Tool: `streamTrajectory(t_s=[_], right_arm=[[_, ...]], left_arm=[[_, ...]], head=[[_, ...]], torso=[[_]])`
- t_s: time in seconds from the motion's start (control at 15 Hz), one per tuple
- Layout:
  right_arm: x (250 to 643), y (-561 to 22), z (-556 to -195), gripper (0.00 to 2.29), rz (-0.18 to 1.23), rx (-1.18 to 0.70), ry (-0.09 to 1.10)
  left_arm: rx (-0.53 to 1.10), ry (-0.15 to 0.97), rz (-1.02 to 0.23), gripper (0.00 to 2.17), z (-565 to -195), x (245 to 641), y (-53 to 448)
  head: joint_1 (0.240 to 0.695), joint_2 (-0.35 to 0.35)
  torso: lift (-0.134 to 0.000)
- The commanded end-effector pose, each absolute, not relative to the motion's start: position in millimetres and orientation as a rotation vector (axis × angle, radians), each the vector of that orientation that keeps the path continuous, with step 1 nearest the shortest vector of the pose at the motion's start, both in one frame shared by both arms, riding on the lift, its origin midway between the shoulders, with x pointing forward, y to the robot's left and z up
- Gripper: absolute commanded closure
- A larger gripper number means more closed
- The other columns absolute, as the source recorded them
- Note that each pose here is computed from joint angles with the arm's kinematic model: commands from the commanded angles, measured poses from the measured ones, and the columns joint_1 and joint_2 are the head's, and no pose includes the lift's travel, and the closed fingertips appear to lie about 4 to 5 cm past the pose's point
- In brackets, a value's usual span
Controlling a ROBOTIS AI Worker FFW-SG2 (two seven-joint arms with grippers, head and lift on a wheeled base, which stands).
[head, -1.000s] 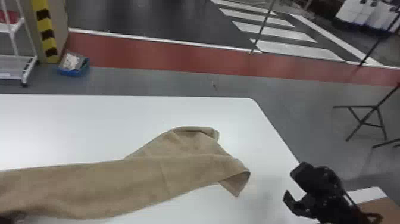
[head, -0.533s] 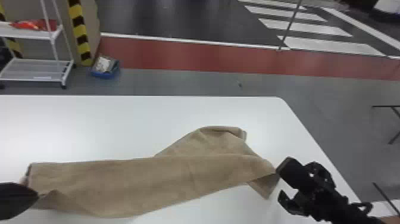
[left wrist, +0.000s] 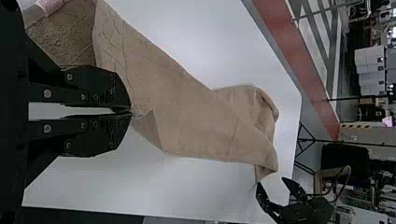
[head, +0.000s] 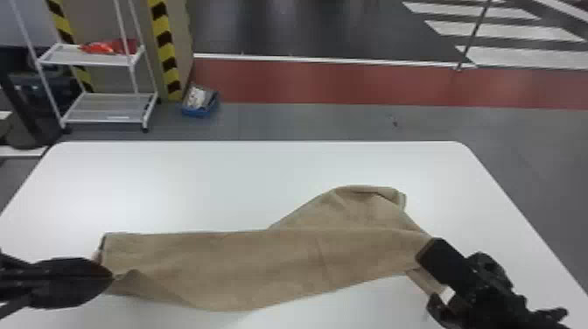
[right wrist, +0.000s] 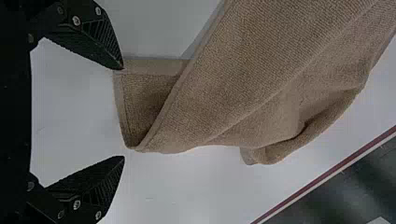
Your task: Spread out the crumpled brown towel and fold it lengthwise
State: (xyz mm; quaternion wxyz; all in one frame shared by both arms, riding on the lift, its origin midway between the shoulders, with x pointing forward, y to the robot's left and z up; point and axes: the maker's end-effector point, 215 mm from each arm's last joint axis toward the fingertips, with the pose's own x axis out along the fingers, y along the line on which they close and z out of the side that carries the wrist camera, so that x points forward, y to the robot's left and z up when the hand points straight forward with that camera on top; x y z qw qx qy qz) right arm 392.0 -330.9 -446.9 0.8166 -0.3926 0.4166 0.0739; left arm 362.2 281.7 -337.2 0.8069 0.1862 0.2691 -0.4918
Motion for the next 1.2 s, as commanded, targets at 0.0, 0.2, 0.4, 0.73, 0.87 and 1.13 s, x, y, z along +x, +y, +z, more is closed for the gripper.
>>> streamTrajectory(t_s=[0.0,0.2,0.4,0.73,0.87,1.13], right_arm=[[390.1,-324.5,-448.8,0.21,0.166,-0.821,0.893],[388.9,-328.3,-453.9,0.21,0.16,-0.815,0.908],[387.1,-320.2,-447.0,0.21,0.164,-0.763,0.898],[387.2,-307.4,-440.9,0.21,0.174,-0.72,0.887],[389.8,-310.1,-437.5,0.21,0.163,-0.72,0.881],[391.6,-305.0,-457.1,0.21,0.174,-0.713,0.912]], left_arm=[[0.398,0.577,-1.052,1.05,-338.0,361.7,281.7],[0.394,0.582,-1.06,1.05,-341.8,358.0,280.4],[0.394,0.584,-1.06,1.05,-344.1,358.2,281.4],[0.395,0.587,-1.065,1.05,-346.7,357.6,281.5],[0.394,0.587,-1.069,1.05,-347.7,357.2,281.1],[0.403,0.584,-1.082,1.05,-351.6,357.9,279.6]], head=[[0.695,-0.076],[0.695,-0.069],[0.695,-0.071],[0.695,-0.055],[0.695,-0.046],[0.695,-0.048]], torso=[[-0.128],[-0.128],[-0.128],[-0.128],[-0.128],[-0.128]])
